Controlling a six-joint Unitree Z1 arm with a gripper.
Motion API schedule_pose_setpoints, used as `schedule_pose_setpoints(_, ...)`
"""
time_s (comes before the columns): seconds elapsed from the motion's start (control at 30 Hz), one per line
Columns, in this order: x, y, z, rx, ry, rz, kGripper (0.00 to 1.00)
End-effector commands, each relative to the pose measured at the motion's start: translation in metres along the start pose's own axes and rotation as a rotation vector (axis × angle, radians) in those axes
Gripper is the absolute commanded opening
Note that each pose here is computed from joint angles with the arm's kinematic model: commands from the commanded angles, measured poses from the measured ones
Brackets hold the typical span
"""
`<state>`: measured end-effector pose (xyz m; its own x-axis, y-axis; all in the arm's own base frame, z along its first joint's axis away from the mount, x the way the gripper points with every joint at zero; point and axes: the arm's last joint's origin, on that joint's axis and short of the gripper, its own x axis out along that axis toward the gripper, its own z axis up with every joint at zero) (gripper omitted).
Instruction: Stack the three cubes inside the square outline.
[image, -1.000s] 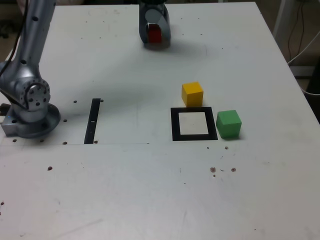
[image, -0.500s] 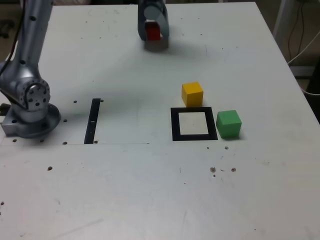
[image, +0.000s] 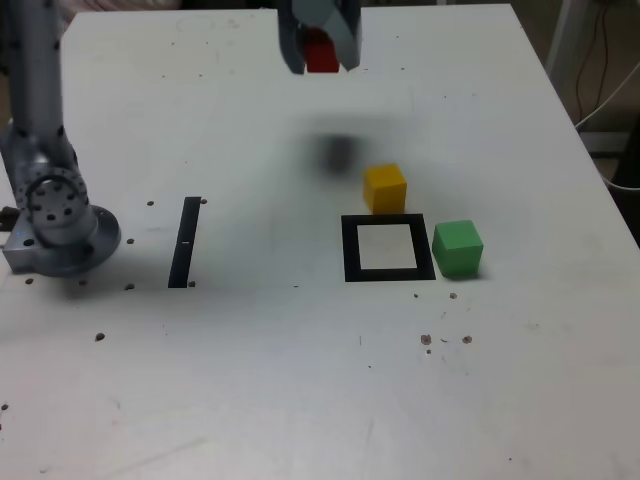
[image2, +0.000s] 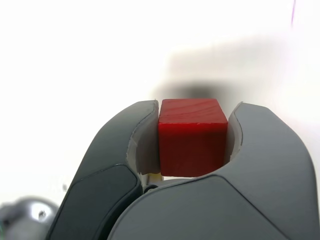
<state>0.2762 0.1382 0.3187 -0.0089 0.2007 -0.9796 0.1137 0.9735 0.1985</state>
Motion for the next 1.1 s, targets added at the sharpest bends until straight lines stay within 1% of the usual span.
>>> schedule_pose_setpoints(0.0,-0.03,-0.047,-0.001,0.007,-0.056,0.015,0.3)
schedule_pose_setpoints(0.1,-0.037,-0.084,0.003,-0.017,-0.039,-0.012,0.3)
schedule_pose_setpoints(0.2,-0.037,-0.115,0.01,-0.043,-0.018,-0.03,0.3)
schedule_pose_setpoints(0.33,-0.032,-0.144,0.022,-0.065,0.001,-0.043,0.3)
schedule_pose_setpoints(0.47,-0.027,-0.165,0.037,-0.073,0.021,-0.062,0.3)
schedule_pose_setpoints(0.67,-0.011,-0.185,0.057,-0.109,0.059,-0.082,0.3)
schedule_pose_setpoints(0.8,0.004,-0.19,0.067,-0.132,0.065,-0.09,0.3)
schedule_pose_setpoints(1.07,0.025,-0.193,0.082,-0.132,0.081,-0.087,0.3)
